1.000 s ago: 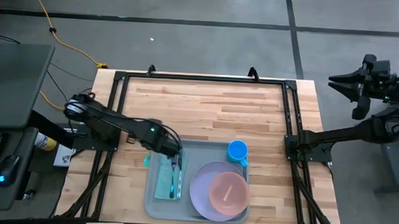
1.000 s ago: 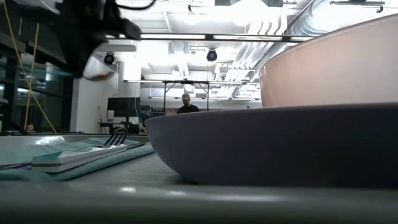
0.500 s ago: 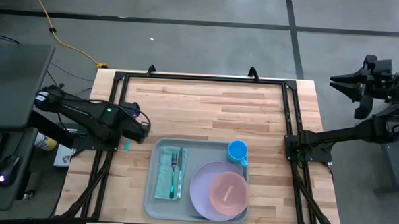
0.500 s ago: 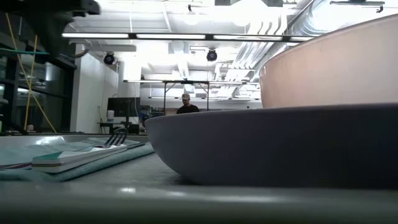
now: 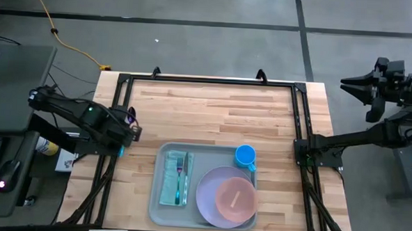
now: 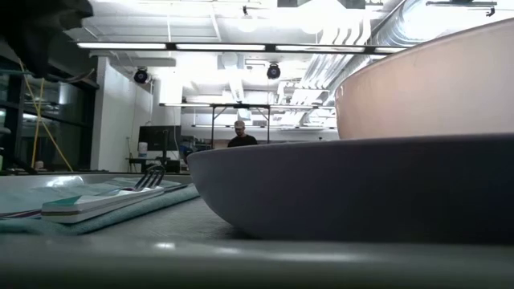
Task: Set up tray
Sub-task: Put the violet spoon on the light green table napkin to the left of the violet fork
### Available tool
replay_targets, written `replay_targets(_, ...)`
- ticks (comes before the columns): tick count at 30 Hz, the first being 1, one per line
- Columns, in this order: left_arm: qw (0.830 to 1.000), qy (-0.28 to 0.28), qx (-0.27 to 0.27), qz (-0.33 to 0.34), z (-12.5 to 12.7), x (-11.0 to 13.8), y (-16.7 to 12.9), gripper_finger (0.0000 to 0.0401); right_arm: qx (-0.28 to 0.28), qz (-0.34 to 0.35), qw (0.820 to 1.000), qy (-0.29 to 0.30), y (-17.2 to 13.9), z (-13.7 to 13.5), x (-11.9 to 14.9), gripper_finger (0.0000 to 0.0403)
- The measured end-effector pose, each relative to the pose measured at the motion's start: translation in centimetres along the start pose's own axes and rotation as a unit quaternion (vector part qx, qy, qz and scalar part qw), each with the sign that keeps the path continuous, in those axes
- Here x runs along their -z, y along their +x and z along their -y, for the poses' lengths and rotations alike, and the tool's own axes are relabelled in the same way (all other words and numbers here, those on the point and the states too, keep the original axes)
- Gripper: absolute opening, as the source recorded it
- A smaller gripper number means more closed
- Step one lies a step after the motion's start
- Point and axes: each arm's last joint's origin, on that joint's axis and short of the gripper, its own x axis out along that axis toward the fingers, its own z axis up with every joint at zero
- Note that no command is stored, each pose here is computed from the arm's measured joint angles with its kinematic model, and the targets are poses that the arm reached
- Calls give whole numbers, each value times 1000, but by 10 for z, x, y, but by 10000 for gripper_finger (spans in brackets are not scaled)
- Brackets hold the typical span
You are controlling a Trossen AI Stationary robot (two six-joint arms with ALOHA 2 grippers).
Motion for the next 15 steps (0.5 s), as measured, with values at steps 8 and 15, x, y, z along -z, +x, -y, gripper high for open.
replay_targets(8, 998, -26, 56, 11, -1, 9, 35, 12, 0, 0, 1000, 10, 0, 0, 0, 69)
replay_targets(15, 993, -43, 111, 19, 29, 23, 70, 12, 7, 1, 1000, 10, 0, 0, 0, 69)
